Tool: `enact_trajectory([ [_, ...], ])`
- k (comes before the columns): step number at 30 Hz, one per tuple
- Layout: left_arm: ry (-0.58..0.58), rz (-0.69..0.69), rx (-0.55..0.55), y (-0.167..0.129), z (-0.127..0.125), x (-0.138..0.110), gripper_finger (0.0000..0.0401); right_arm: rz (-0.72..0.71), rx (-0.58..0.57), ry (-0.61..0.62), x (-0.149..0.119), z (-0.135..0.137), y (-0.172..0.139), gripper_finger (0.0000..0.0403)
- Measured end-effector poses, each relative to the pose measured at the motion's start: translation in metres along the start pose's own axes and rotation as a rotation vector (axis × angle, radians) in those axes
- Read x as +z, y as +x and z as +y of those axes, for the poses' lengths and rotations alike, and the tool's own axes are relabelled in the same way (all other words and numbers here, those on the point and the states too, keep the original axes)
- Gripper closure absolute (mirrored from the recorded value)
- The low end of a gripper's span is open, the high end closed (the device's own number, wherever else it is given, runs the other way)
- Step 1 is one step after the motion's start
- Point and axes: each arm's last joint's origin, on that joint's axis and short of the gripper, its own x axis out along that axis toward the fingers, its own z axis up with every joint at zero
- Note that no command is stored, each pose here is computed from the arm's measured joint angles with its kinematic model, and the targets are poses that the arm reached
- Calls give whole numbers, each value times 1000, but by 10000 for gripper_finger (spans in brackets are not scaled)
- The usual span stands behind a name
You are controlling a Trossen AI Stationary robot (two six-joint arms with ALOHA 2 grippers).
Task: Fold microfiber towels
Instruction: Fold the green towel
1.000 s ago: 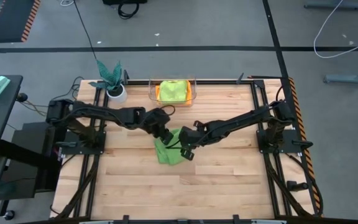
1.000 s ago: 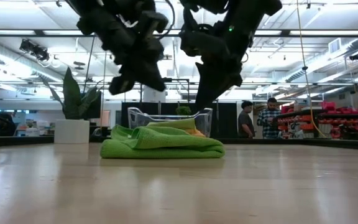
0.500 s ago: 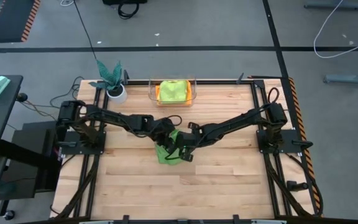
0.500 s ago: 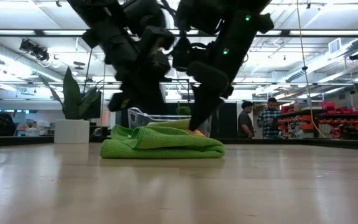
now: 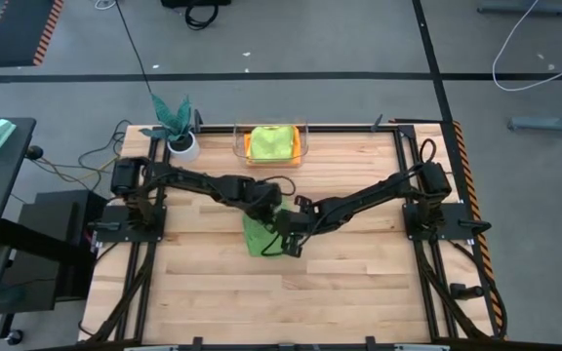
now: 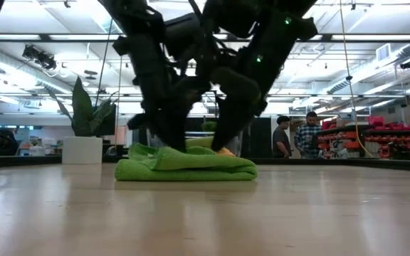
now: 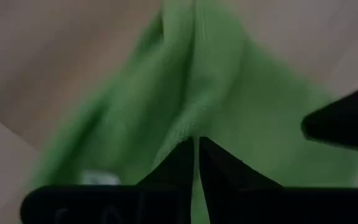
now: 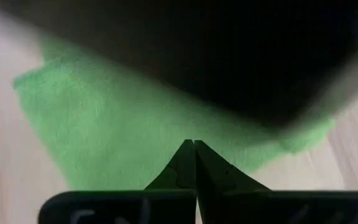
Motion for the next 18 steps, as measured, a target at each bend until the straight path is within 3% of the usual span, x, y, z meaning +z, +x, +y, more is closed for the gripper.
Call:
enact_trajectory([
  [7,10,38,31,13,4,-3,373,-78,39,-7,4,13,-4,403],
  [18,-9,19,50,13,11,3,365,-17,17,-76,-8,12,8,403],
])
